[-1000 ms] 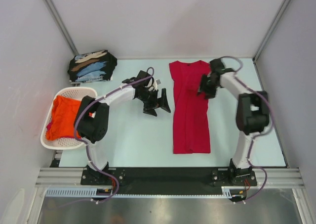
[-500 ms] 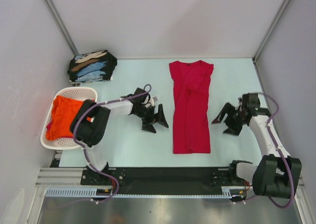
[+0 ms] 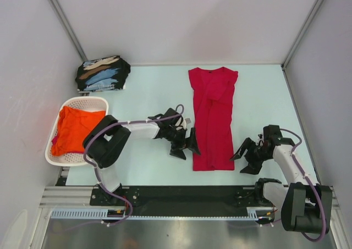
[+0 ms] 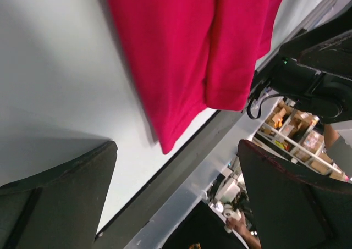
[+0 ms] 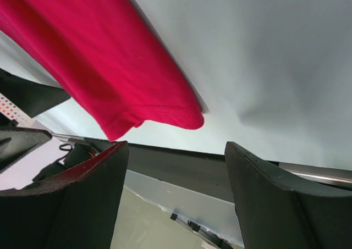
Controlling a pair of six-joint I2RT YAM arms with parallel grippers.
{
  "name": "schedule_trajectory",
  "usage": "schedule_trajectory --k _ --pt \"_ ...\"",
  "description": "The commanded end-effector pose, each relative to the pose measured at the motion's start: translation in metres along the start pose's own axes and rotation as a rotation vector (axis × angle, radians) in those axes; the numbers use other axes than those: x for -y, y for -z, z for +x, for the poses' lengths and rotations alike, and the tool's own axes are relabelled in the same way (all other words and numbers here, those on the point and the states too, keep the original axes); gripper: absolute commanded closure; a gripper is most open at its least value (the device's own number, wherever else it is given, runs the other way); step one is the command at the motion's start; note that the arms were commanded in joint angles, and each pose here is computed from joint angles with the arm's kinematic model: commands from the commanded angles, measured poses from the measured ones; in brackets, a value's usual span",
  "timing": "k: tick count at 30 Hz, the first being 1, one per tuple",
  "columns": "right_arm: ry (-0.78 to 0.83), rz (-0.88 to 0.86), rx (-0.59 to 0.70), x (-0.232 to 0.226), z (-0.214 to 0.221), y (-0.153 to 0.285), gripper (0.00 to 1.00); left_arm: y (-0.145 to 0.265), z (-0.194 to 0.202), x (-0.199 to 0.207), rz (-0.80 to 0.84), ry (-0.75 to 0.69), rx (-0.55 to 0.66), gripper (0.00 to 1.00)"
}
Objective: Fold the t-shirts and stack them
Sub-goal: Grab the bottom of the folded rectangular tshirt with both arms
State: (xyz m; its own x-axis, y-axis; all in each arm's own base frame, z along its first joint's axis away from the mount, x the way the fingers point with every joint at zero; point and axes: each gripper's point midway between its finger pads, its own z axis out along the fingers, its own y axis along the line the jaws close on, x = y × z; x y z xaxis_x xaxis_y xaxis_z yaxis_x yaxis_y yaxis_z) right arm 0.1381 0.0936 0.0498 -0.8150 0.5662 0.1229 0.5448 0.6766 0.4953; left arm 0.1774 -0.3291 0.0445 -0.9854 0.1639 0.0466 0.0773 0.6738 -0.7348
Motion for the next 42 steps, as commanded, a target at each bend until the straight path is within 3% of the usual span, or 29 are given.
schedule_trajectory --k 1,4,8,12,23,24,26,28,29,30,31,32,42 --pt "-0.007 0.039 -0.011 0.005 0.004 -0.003 0.25 -0.019 0.009 -0.006 -0.044 0.050 -0.023 0.00" --pt "-0.020 0.073 0.000 0.009 0.004 -0.008 0.26 -0.031 0.016 -0.004 -0.055 0.057 -0.049 0.00" --pt "-0.036 0.060 0.042 0.007 0.000 -0.022 0.37 -0.043 0.019 0.002 -0.059 0.055 -0.067 0.02" --pt "-0.013 0.104 0.086 0.011 -0.010 -0.031 0.37 -0.049 0.029 0.001 -0.075 0.080 -0.097 0.02" --pt "0.059 0.142 0.039 -0.005 -0.015 -0.059 0.37 -0.050 0.053 -0.030 -0.253 0.153 -0.156 0.06" --pt "0.061 0.146 0.038 -0.006 -0.015 -0.059 0.36 -0.050 0.055 -0.036 -0.276 0.166 -0.167 0.10" --pt "0.076 0.141 0.046 -0.011 -0.018 -0.058 0.56 -0.051 0.057 -0.037 -0.280 0.174 -0.174 0.18" --pt "0.069 0.133 0.047 -0.014 -0.018 -0.057 0.93 -0.053 0.057 -0.038 -0.277 0.173 -0.183 0.45" --pt "0.075 0.128 0.049 -0.017 -0.019 -0.056 0.96 -0.054 0.056 -0.036 -0.272 0.167 -0.184 0.56" --pt "0.078 0.131 0.045 -0.018 -0.019 -0.056 0.98 -0.055 0.055 -0.036 -0.275 0.170 -0.186 0.83" --pt "0.081 0.139 0.040 -0.017 -0.018 -0.054 1.00 -0.057 0.057 -0.039 -0.283 0.174 -0.196 0.95" --pt "0.088 0.143 0.049 -0.019 -0.021 -0.052 1.00 -0.056 0.055 -0.038 -0.282 0.168 -0.198 1.00" --pt "0.178 0.127 0.040 -0.045 -0.019 -0.016 1.00 -0.025 0.026 0.000 -0.265 0.048 -0.105 1.00"
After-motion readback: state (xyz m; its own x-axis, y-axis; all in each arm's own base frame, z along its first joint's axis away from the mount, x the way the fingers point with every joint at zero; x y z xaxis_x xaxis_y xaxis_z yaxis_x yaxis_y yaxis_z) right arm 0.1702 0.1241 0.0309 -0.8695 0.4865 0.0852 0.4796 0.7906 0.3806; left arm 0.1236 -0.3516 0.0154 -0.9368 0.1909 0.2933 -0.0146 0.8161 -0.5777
